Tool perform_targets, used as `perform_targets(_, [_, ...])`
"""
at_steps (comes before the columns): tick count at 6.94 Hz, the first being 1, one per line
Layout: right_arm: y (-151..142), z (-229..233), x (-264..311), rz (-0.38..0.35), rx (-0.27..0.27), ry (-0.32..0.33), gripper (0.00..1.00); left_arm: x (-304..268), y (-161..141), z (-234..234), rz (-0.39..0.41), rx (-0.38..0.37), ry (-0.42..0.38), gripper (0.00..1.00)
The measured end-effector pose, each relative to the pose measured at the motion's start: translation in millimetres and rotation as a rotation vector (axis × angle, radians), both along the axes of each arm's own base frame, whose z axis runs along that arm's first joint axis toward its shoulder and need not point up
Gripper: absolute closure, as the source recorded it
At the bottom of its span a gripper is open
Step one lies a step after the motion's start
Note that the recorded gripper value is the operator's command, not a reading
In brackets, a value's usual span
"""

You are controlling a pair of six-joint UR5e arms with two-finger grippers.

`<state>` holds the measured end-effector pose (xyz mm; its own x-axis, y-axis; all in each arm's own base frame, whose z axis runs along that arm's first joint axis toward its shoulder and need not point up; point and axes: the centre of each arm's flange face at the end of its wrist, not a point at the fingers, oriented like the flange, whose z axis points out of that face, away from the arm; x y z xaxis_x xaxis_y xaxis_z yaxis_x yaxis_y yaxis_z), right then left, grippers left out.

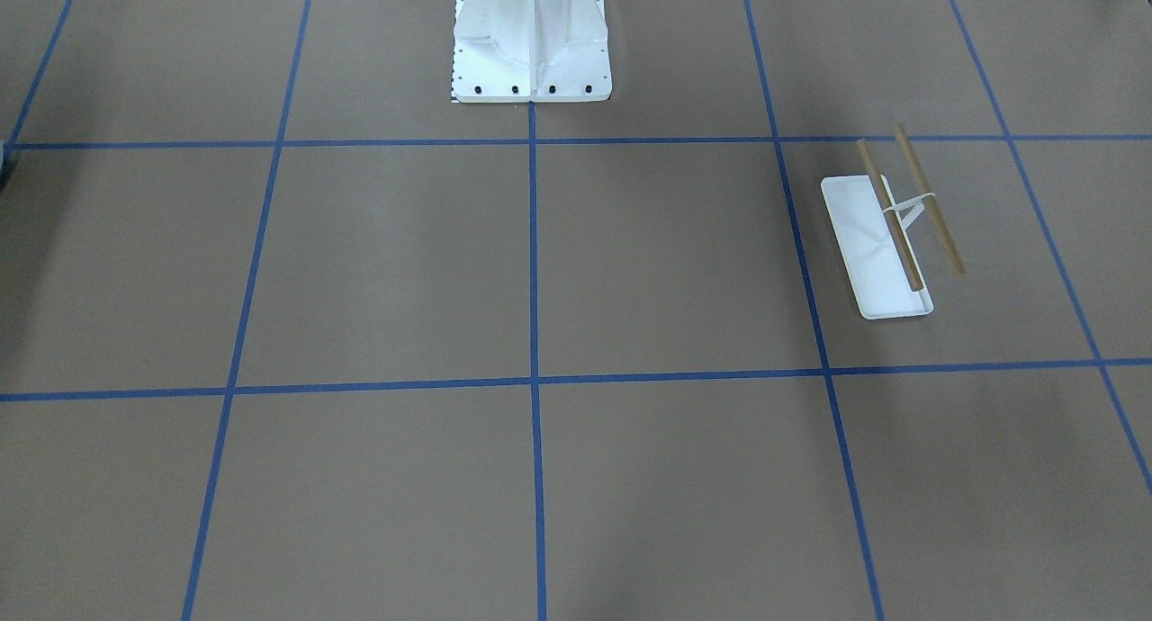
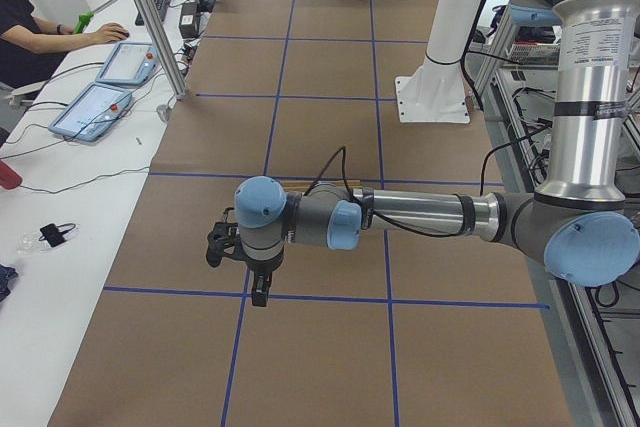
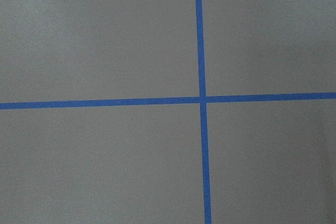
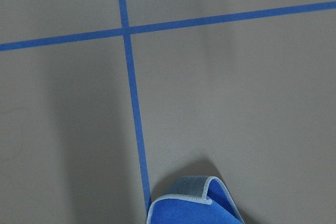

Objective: Hang towel on rack

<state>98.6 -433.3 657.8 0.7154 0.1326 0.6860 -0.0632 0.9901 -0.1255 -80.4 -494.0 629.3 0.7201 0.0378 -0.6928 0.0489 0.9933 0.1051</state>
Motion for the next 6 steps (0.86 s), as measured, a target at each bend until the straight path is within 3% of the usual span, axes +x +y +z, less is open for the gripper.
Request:
perform_targets(2, [0.4, 0.2, 0.2, 0.0, 0.003, 0.003, 0.0, 0.5, 0.7, -2.2, 0.0, 0.005, -0.001, 0.01])
perform_targets(4, [-11.1, -11.8, 0.8, -0.006, 0.038, 0.008, 0.0, 0.9, 0.0, -3.5, 0.0, 0.006, 0.0, 0.01])
perform_targets(6, [-11.2, -6.1, 0.2, -0.004, 0.031, 0.002, 0.0, 1.5, -5.5, -11.8, 0.002, 0.023, -0.01, 0.01])
